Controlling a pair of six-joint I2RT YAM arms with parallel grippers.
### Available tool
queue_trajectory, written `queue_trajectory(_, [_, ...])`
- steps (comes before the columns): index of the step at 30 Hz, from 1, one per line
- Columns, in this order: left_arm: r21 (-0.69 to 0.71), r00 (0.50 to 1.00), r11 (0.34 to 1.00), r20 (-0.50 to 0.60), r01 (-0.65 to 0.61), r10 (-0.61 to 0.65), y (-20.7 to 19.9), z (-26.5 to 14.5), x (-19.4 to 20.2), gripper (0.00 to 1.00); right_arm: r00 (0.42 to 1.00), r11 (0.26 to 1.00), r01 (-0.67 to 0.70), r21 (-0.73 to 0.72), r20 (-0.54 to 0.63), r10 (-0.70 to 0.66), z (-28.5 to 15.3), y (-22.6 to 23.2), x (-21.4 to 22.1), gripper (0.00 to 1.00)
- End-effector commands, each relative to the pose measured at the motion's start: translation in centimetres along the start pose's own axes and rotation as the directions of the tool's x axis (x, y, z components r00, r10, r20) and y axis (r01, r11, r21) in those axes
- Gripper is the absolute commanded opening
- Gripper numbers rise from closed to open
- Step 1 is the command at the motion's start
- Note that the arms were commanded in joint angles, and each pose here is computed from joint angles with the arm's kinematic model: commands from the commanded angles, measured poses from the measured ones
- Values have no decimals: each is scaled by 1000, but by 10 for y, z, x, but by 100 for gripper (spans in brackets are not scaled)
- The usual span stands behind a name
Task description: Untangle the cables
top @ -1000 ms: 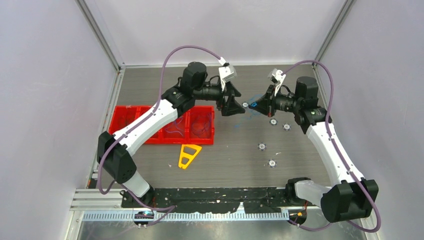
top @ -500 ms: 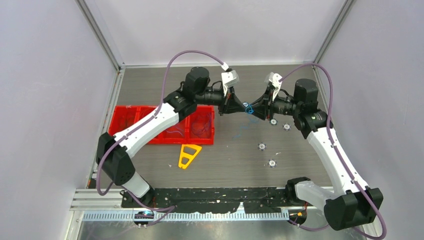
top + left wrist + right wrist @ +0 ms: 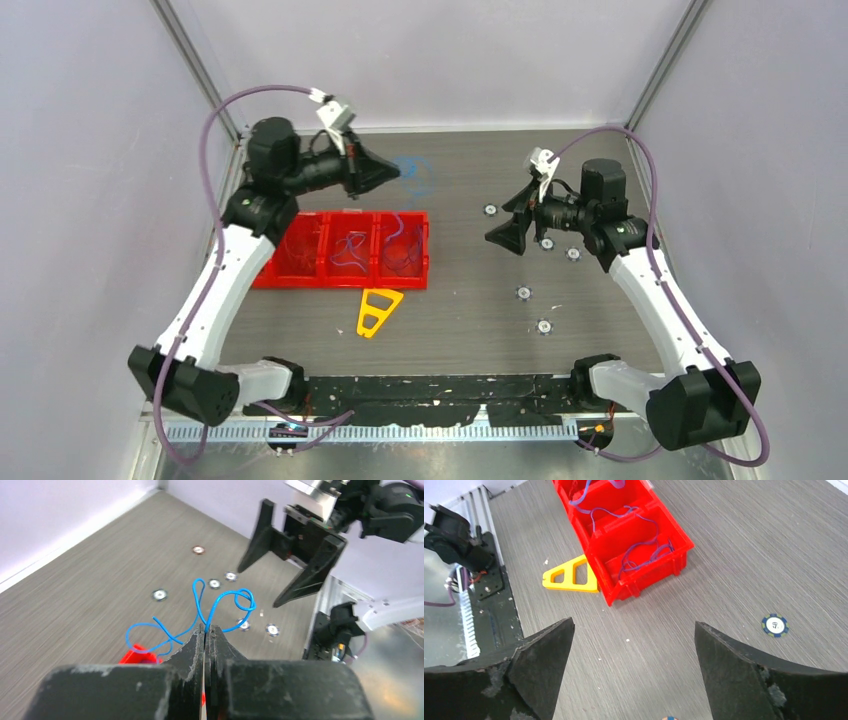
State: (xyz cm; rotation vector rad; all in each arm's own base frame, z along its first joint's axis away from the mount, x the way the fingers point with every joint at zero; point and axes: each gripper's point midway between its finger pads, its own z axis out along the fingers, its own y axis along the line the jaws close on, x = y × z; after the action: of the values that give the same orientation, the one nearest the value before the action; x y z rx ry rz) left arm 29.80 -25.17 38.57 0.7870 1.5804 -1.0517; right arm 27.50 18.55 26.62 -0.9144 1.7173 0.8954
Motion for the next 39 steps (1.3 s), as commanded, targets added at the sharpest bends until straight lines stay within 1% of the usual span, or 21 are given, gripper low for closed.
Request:
queue_trajectory(1, [-128,999,991,-23,39,-42,19,-55,5,0,999,999,3,45,-34,-2,1,-12,12,98])
queue_trajectory(3, [-205,998,978,-38,42,-51,35,-77,12,0,999,999,1,48,-43,1,3,-15,15,96])
queue_trajectory(5, [-276,996,961,-68,28,-49,49,-90,23,0,998,999,-8,53,-54,11,6,-19,19,95])
queue_trajectory(7, [-347,993,938,-101,19,-57,66,-98,41,0,998,998,-19,52,-61,22,8,-22,20,95])
queue_trajectory(9, [-405,989,914,-140,-22,-38,86,-102,59,0,997,998,-29,48,-67,32,12,-26,21,95])
queue_trajectory(13, [-445,978,895,-198,-27,-70,114,-99,98,0,997,998,-38,56,-71,42,15,-33,18,95])
queue_trajectory(16, [-482,964,876,-235,-3,-126,132,-99,131,0,996,997,-38,68,-77,43,14,-36,17,95])
queue_trajectory(22, [-538,908,843,-348,10,-233,153,-106,203,0,994,995,-38,94,-96,47,9,-37,24,95])
queue_trajectory(25, [-573,861,819,-401,31,-313,164,-107,231,0,993,994,-48,102,-103,59,9,-38,29,95])
queue_trajectory(28, [-605,813,795,-438,48,-383,175,-110,251,0,991,992,-55,113,-115,69,9,-40,33,95])
queue_trajectory(30, [-595,798,802,-455,59,-396,175,-107,258,0,990,990,-57,129,-122,73,8,-44,36,95])
queue_trajectory(31, [-580,794,812,-463,63,-393,173,-105,257,4,989,988,-57,140,-126,75,7,-47,37,95])
queue_trajectory(32, [-559,795,826,-469,70,-385,169,-101,254,12,988,987,-59,148,-131,79,7,-49,39,95])
queue_trajectory(33, [-534,794,842,-480,75,-374,163,-99,251,17,987,986,-62,155,-134,83,6,-52,40,95])
queue_trajectory(36, [-499,790,866,-522,25,-323,154,-102,239,28,986,983,-73,168,-138,97,4,-57,44,95])
queue_trajectory(39, [-480,782,877,-550,-8,-293,144,-109,221,51,984,980,-89,176,-136,114,1,-62,46,95])
